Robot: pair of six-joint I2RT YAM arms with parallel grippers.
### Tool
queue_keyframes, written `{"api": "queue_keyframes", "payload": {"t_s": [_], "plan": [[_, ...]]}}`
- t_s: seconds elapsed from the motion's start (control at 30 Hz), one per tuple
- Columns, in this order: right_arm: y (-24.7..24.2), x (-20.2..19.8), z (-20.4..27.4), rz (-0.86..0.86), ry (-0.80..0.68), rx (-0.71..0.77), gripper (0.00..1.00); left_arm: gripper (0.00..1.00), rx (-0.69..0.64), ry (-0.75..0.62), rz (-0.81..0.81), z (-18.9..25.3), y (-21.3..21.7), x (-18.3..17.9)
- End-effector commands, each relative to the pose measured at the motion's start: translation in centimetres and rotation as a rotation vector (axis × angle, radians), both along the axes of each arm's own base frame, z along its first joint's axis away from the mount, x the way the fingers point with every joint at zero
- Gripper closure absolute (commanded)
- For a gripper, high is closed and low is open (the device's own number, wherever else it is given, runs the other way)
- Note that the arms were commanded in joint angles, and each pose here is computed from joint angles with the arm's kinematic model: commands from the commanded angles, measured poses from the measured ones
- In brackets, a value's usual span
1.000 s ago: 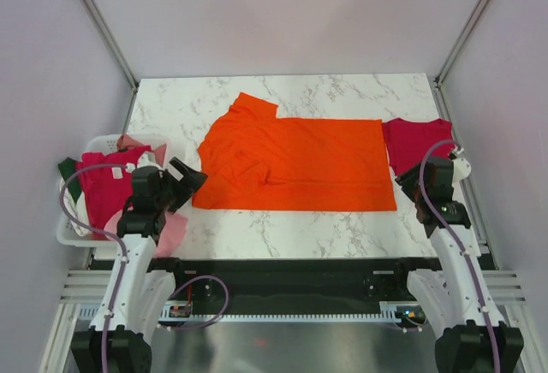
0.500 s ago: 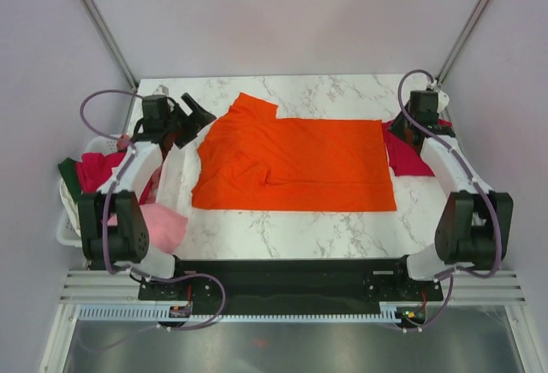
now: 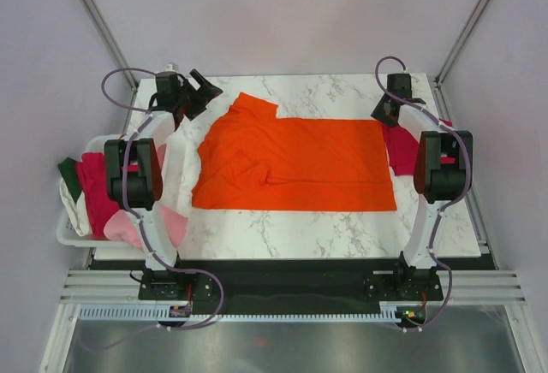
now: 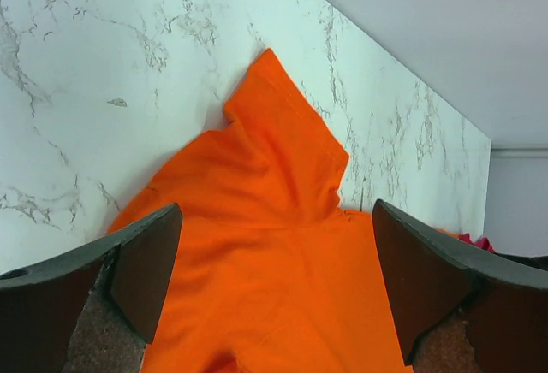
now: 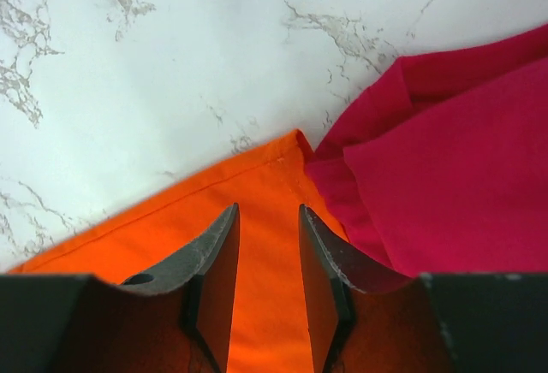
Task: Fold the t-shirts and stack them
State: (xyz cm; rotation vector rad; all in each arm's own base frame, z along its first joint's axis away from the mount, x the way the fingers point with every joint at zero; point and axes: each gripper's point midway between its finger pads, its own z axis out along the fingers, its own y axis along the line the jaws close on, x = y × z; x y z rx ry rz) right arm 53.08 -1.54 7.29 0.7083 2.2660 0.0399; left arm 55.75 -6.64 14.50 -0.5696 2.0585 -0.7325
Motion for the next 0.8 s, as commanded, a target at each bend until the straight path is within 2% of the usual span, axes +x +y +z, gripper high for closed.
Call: {"api": "queue_keyframes", "payload": {"t_s": [0.0,0.13,0.27,0.3,0.33,0.43,0.53,0.77], "plan": [[-0.2,2.3,2.0,-0.005,-0.074,-0.011,0.59,0.00,-0.059,-0.115,0.047,2.8,-0.1,3.0],[-0.4,3.7,2.7,-0.027,-0.117,-0.014,0.57,0.00,-0.049,-0.114,0.110,3.3,0.8,4.7],[-1.1,4.9,3.8,-0.062,-0.153,-0.050,0.55,0.00,0.045,-0.132,0.047,3.8,0.6,5.4],[0.4,5.0,3.5,-0.034,-0.149,-0.059,0.55,0.00,0.062,-0.156,-0.004,4.9,-1.6,5.9],[0.7,5.1,3.5,-0.024,-0.148,-0.062,0.53,0.00,0.098,-0.117,-0.022,3.9,-1.6,5.5],[1.2,5.0,2.8,-0.001,-0.117,-0.095,0.50,0.00,0.134,-0.114,-0.050,2.9,-2.4,5.8],[1.0,4.7,2.1,0.001,-0.083,-0.133,0.47,0.01,0.113,-0.086,-0.095,0.7,-3.6,6.4],[1.5,5.0,-1.5,0.025,0.004,-0.121,0.48,0.02,0.067,-0.021,-0.146,-3.5,-5.8,7.4]]}}
